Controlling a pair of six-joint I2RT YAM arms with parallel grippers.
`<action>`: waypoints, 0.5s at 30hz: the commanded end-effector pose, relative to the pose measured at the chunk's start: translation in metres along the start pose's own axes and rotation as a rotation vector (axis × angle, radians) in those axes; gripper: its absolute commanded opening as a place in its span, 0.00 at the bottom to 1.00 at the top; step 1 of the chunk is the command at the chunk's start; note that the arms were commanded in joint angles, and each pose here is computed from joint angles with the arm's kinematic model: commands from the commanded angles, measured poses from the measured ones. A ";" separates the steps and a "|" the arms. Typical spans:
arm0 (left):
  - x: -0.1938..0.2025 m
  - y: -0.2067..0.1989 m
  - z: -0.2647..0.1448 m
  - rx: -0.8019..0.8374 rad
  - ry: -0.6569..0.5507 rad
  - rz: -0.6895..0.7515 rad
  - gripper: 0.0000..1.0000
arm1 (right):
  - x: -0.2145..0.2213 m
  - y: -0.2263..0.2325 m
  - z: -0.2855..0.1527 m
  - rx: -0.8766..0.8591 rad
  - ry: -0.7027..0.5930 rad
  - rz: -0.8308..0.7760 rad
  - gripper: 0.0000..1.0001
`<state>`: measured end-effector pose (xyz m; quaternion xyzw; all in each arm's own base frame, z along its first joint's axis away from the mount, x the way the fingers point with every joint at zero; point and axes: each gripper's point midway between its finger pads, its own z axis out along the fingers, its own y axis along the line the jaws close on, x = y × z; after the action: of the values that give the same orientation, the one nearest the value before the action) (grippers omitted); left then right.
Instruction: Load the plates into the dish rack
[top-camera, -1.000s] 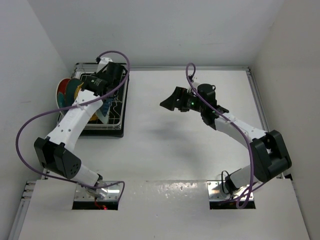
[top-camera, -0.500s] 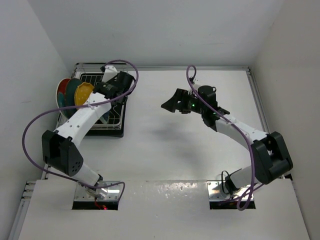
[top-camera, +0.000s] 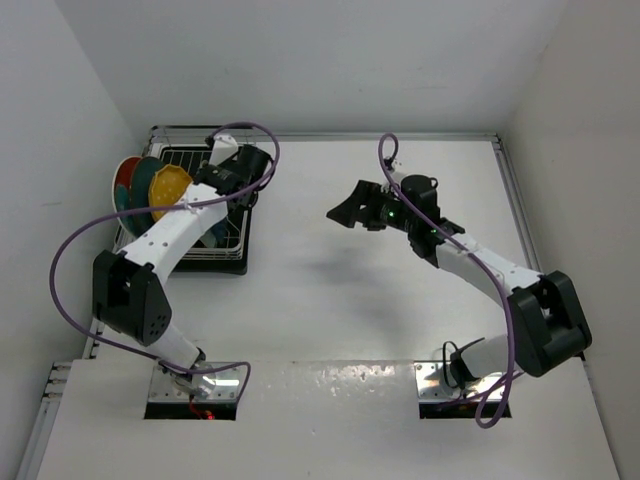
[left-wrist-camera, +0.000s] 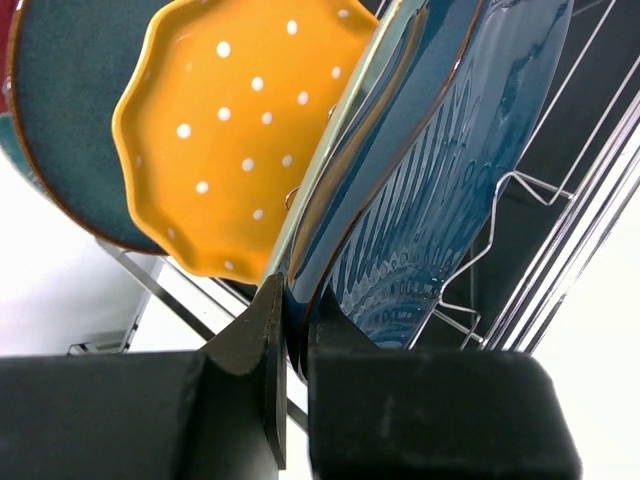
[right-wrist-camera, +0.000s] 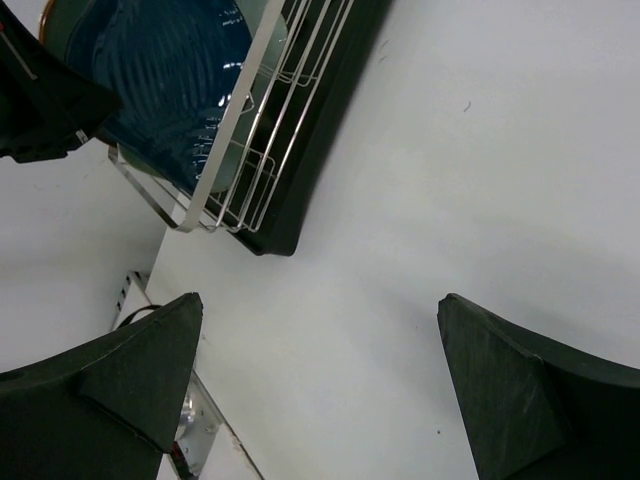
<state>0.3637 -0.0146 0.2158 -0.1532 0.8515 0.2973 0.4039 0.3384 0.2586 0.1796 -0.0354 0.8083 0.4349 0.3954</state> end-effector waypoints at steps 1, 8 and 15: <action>0.002 -0.002 0.014 0.006 0.018 -0.018 0.01 | -0.016 0.008 -0.008 -0.020 -0.060 -0.042 1.00; 0.009 -0.014 0.019 0.074 0.071 0.025 0.20 | -0.016 0.006 -0.010 -0.014 -0.063 -0.044 1.00; 0.016 -0.020 0.022 0.098 0.094 0.070 0.26 | -0.016 0.003 -0.012 -0.003 -0.065 -0.047 1.00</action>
<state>0.3829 -0.0241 0.1870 -0.1260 0.8818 0.2559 0.3757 0.3385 0.2516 0.1807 -0.0333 0.8073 0.4293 0.4036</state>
